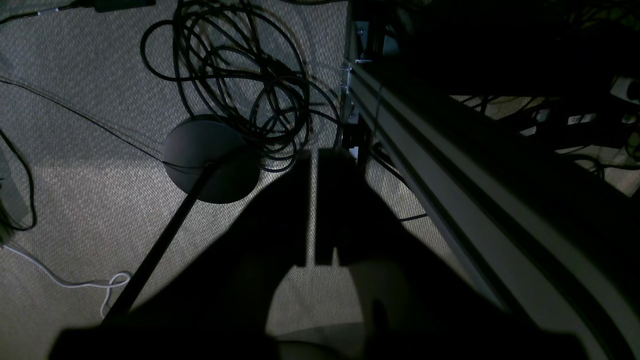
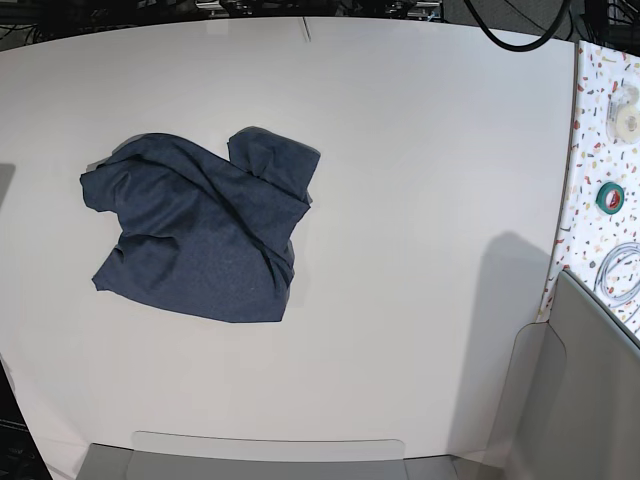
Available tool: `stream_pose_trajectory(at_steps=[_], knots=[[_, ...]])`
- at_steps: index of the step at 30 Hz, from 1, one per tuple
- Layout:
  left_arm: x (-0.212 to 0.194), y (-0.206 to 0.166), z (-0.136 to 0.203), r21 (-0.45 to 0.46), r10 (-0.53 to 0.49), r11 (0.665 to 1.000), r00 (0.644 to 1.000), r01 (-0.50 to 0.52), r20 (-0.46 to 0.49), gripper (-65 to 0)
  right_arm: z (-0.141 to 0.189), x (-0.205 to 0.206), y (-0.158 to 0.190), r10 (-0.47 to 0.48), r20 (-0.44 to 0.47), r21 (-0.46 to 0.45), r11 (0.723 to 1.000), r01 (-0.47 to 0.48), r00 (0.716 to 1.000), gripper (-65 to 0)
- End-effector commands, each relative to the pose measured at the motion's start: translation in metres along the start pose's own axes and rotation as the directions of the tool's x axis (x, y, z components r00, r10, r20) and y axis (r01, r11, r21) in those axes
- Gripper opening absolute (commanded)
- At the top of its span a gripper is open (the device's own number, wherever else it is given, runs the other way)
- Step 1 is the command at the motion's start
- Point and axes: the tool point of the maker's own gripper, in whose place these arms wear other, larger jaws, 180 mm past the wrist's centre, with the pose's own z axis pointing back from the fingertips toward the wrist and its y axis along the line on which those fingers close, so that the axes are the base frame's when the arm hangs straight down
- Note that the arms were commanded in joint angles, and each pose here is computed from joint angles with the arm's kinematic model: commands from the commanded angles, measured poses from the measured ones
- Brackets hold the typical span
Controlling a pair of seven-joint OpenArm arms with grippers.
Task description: Layout the t-shirt on the table in an organized manner, then fold the t-shirt properly
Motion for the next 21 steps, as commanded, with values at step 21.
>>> stream_pose_trajectory(at_steps=[21], knots=[[0.0014,-0.0008,0.0001,-0.001,0.008,1.0,1.0,-0.008,0.01,-64.9,0.0005,-0.0037,-0.0062,0.002,0.005,-0.01,1.0,-0.002,1.0,-64.8]])
